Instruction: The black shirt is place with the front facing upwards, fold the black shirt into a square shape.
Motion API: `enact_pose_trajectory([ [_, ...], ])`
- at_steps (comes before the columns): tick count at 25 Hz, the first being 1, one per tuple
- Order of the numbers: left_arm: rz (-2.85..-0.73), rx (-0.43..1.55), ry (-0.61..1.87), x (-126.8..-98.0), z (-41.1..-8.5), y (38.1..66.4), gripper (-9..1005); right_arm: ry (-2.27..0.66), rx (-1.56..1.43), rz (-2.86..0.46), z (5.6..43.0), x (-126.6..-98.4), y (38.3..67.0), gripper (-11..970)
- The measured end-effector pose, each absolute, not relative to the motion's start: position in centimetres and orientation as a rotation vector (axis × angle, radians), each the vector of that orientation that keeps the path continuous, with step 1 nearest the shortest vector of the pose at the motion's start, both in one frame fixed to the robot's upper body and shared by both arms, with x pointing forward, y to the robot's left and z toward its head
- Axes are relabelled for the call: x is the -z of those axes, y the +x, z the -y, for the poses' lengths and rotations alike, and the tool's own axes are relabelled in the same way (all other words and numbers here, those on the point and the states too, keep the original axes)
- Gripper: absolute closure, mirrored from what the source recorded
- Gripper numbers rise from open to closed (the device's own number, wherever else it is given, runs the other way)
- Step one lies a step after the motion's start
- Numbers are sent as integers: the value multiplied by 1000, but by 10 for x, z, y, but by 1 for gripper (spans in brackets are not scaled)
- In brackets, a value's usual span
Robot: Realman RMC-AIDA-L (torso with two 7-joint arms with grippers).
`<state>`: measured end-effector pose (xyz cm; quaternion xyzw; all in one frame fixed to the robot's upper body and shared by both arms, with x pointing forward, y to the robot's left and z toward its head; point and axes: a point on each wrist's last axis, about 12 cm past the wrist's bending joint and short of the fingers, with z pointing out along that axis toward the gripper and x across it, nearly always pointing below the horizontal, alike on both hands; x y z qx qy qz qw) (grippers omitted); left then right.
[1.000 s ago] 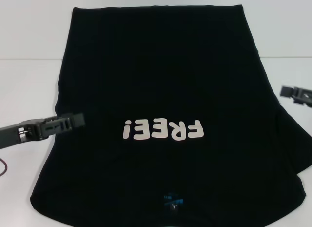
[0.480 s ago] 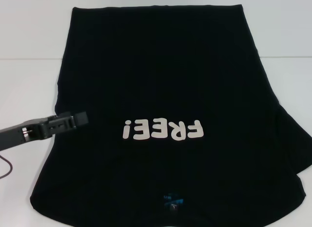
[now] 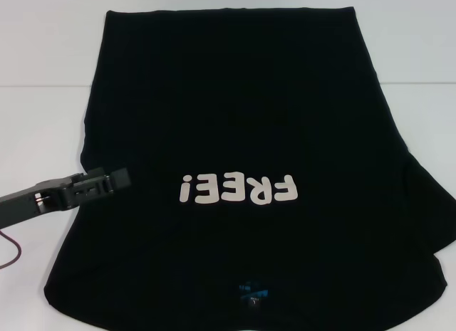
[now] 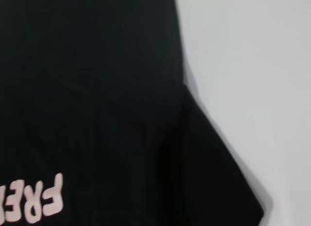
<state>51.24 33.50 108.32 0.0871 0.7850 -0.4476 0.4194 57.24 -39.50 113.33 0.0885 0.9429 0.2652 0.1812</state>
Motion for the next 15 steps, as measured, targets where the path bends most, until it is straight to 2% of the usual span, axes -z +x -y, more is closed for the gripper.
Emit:
enact_pose_trajectory([
  [15, -1976, 1085, 198, -1079, -337, 512, 46, 279, -714, -2668, 376, -1105, 581, 53],
])
